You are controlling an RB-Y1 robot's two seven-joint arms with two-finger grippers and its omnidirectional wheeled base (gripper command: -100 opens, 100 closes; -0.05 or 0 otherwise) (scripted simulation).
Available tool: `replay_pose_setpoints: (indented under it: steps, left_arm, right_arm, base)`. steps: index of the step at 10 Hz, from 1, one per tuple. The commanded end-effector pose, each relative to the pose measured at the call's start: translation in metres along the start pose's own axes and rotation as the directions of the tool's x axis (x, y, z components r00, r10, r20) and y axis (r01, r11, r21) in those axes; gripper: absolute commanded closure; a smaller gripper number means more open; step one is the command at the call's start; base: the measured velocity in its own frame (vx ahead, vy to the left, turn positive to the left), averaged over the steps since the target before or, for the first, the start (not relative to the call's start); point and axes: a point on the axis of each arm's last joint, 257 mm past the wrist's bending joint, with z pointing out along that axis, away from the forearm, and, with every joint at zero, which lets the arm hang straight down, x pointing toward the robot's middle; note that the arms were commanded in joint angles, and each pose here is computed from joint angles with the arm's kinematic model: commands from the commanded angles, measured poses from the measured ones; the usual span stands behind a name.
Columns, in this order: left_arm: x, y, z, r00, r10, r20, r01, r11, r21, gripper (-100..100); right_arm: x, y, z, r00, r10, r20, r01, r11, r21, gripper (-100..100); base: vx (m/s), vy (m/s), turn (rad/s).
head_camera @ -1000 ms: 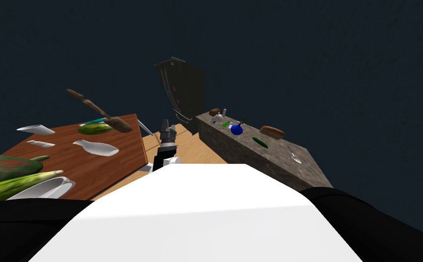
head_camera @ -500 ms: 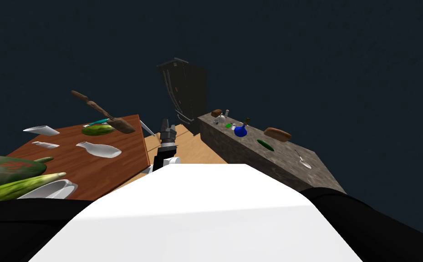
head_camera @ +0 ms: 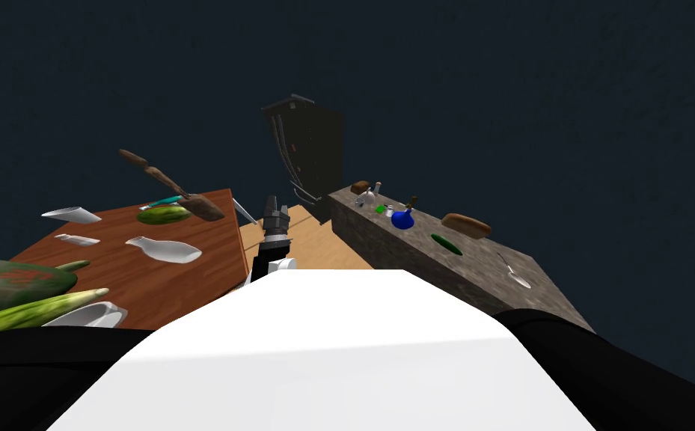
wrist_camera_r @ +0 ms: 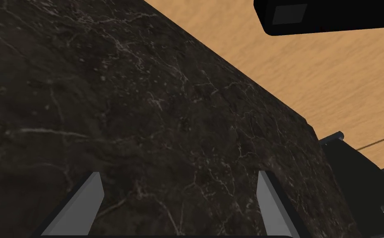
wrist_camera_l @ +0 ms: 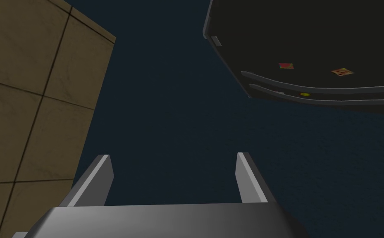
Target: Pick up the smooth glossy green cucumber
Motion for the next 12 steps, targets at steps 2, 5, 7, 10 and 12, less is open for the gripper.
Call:
replay_pose_setpoints:
  steps: [2,5,7,10,12]
  left_arm:
    - [0.0,0.0,0.0,1.0,0.0,0.0,0.0,1.0,0.0,0]
    - [0.0,0.0,0.0,1.0,0.0,0.0,0.0,1.0,0.0,0]
    - [0.0,0.0,0.0,1.0,0.0,0.0,0.0,1.0,0.0,0]
    - [0.0,0.0,0.0,1.0,0.0,0.0,0.0,1.0,0.0,0]
    - [0.0,0.0,0.0,1.0,0.0,0.0,0.0,1.0,0.0,0]
  right_arm:
    - [0.022,-0.038,-0.027,0.995,-0.06,-0.082,0.065,0.996,0.058,-100]
    - [0.041,-0.092,-0.067,0.967,-0.15,-0.205,0.179,0.975,0.133,-100]
    - [0.045,-0.117,-0.086,0.948,-0.187,-0.259,0.234,0.958,0.164,-100]
    - [0.045,-0.14,-0.104,0.926,-0.22,-0.306,0.286,0.939,0.189,-100]
    - [0.038,-0.177,-0.133,0.884,-0.271,-0.38,0.374,0.898,0.23,-100]
  base:
    - [0.082,0.07,0.033]
    - [0.095,0.062,0.036]
    - [0.088,0.035,0.051]
    - [0.108,0.04,0.035]
    - [0.111,0.002,0.074]
